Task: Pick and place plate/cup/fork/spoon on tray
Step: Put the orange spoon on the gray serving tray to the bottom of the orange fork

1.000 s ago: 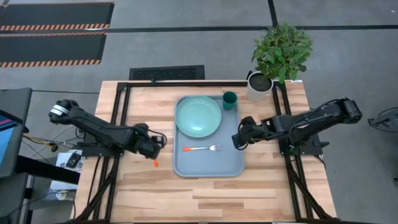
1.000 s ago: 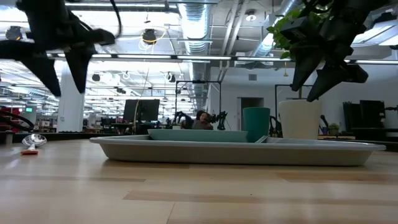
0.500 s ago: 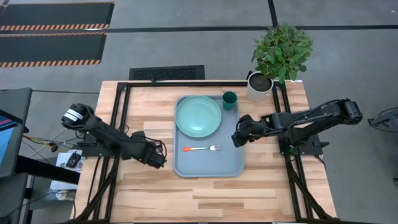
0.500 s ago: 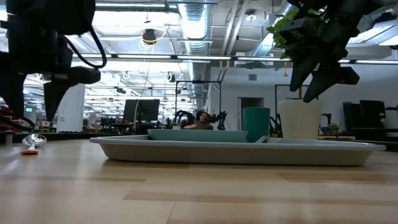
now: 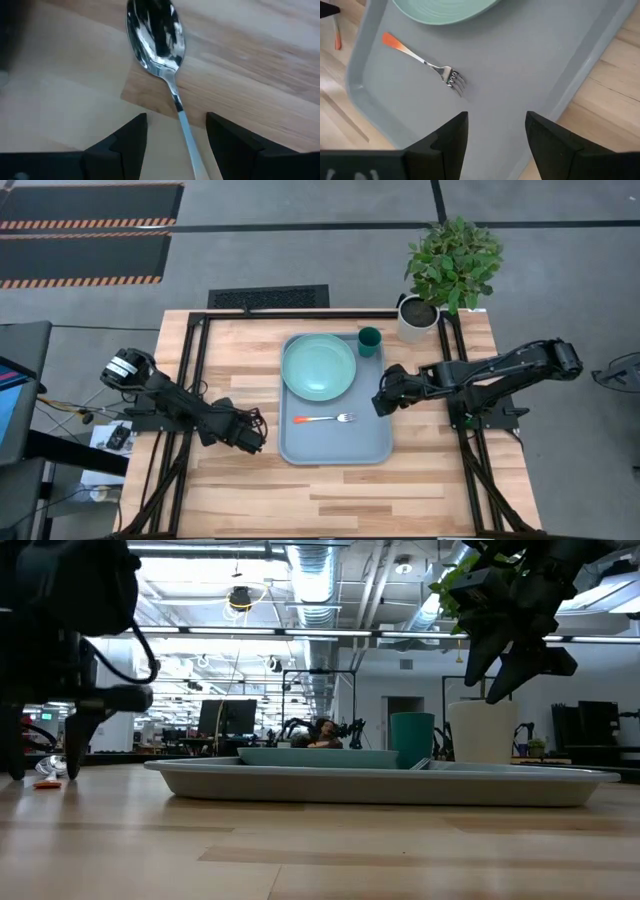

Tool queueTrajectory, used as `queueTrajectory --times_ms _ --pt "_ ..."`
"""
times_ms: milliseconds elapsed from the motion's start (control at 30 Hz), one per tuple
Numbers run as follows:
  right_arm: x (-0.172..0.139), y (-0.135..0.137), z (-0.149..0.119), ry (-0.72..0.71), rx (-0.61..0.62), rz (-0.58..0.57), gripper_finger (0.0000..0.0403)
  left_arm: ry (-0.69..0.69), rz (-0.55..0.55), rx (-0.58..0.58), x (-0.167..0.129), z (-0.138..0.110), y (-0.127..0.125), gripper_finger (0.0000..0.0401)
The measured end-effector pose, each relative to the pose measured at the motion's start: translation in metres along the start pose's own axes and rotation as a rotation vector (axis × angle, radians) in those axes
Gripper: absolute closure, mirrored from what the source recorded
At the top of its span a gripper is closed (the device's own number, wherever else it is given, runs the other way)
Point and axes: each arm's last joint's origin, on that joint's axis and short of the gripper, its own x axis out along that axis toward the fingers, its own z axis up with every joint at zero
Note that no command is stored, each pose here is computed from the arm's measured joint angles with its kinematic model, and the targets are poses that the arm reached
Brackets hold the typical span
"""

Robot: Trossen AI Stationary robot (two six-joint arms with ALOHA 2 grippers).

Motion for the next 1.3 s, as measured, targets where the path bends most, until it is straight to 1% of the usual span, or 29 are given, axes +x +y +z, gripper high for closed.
queueTrajectory --times_ms 133,200,267,367,400,433,567,667,733,833,933,1033,1100,1200,1300 --pt "0.000 0.001 0.000 -0.003 0.001 0.005 0.0182 0.000 0.002 -0.017 0.011 0.004 0.006 0.0215" --pt "0.000 0.001 0.000 -0.005 0.002 0.009 0.0182 0.001 0.010 -0.022 0.012 0.005 0.006 0.0233" --pt "0.000 0.001 0.001 -0.006 0.003 0.011 0.0182 -0.001 0.011 -0.016 0.012 0.006 0.007 0.0270" --pt "0.000 0.001 0.001 -0.006 0.003 0.012 0.0182 -0.009 0.006 -0.011 0.012 0.005 0.006 0.0355" --pt "0.000 0.001 0.001 -0.007 0.003 0.014 0.0182 -0.016 -0.002 -0.010 0.012 0.005 0.005 0.0377" --pt "0.000 0.001 0.001 -0.007 0.003 0.015 0.0182 -0.020 -0.006 -0.006 0.012 0.005 0.005 0.0387" --pt "0.000 0.002 0.001 -0.011 -0.003 0.021 0.0182 -0.019 -0.006 0.031 0.012 0.005 0.005 0.0391" --pt "0.000 0.006 0.004 -0.034 -0.033 0.067 0.0182 -0.002 -0.034 0.077 0.009 0.006 0.004 0.0397" --pt "0.000 0.009 0.009 -0.042 -0.058 0.116 0.0182 -0.001 -0.070 0.138 0.002 0.006 0.001 0.0397" --pt "0.000 0.012 0.019 -0.057 -0.086 0.188 0.0182 0.019 -0.186 0.210 -0.014 0.007 -0.008 0.0399" --pt "-0.001 0.014 0.030 -0.093 -0.105 0.252 0.0182 0.008 -0.223 0.335 -0.026 0.011 -0.011 0.0399" --pt "-0.003 0.016 0.043 -0.136 -0.128 0.326 0.0182 0.010 -0.303 0.435 -0.042 0.014 -0.019 0.0400" --pt "-0.005 0.016 0.051 -0.162 -0.139 0.379 0.0182 -0.011 -0.311 0.537 -0.047 0.017 -0.022 0.0400" --pt "-0.006 0.017 0.063 -0.189 -0.138 0.451 0.0182 -0.026 -0.361 0.702 -0.059 0.019 -0.033 0.0400" --pt "-0.007 0.016 0.070 -0.190 -0.130 0.491 0.0182 -0.064 -0.399 0.862 -0.069 0.024 -0.045 0.0401"
